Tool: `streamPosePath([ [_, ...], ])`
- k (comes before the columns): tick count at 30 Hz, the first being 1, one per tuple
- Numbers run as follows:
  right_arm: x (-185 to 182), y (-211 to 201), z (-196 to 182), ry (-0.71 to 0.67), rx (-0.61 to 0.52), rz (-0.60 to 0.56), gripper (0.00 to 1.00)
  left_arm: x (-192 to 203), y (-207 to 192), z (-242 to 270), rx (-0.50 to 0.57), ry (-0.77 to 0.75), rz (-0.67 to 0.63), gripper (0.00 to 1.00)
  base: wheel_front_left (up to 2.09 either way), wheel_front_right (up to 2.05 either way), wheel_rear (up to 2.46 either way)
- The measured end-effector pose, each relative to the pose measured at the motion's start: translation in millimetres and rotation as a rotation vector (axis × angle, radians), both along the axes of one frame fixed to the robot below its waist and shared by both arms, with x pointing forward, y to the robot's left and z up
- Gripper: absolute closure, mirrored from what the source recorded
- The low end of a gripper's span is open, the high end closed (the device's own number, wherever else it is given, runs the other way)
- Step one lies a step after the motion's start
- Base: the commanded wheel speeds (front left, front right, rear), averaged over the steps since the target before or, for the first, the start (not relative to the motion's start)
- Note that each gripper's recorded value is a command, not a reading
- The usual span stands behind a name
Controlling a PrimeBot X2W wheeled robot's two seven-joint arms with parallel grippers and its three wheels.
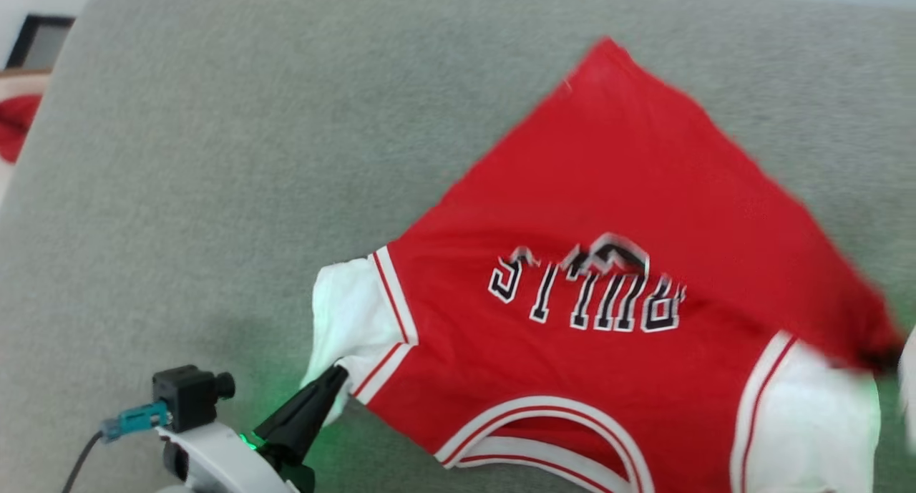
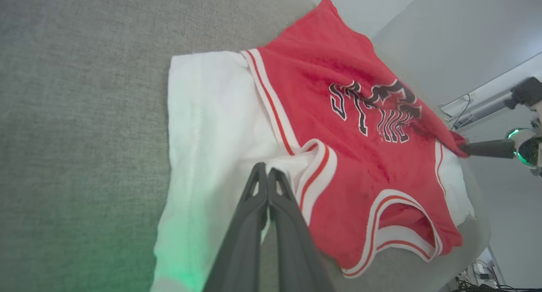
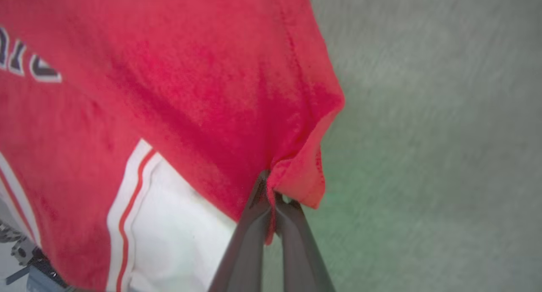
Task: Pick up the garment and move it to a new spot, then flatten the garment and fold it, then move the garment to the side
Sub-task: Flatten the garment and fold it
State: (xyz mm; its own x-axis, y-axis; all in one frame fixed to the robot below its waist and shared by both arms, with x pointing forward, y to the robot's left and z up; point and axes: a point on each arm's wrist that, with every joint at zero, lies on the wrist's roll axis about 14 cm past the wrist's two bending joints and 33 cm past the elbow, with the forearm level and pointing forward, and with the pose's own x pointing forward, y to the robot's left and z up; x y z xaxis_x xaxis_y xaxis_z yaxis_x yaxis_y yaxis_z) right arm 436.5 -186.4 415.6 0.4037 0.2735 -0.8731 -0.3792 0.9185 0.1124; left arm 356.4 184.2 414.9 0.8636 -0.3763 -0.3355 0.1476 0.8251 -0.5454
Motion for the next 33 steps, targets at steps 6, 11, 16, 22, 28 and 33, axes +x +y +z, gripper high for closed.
streamPosePath([
  [6,-97,6,-28,0.176,0.022,0.005,1.0,5,-6,5,0.002,-0.029,-0.024,1.0,0.0,0.0,0.0],
  [11,-157,33,-46,0.297,0.087,0.039,1.0,6,-9,4,0.011,-0.034,-0.04,1.0,0.0,0.0,0.0],
  [16,-172,50,-56,0.316,0.131,0.046,1.0,7,-10,3,0.018,-0.035,-0.049,1.0,0.0,0.0,0.0],
  [22,-160,46,-53,0.234,0.127,0.034,0.0,10,-10,5,0.023,-0.042,-0.057,1.0,0.0,0.0,0.0],
  [28,-97,19,7,-0.032,0.132,-0.036,0.0,8,-16,11,0.011,-0.062,-0.07,1.0,0.0,0.0,0.0],
  [33,-49,4,63,-0.207,0.117,-0.04,0.0,5,-17,16,0.013,-0.076,-0.073,1.0,0.0,0.0,0.0],
])
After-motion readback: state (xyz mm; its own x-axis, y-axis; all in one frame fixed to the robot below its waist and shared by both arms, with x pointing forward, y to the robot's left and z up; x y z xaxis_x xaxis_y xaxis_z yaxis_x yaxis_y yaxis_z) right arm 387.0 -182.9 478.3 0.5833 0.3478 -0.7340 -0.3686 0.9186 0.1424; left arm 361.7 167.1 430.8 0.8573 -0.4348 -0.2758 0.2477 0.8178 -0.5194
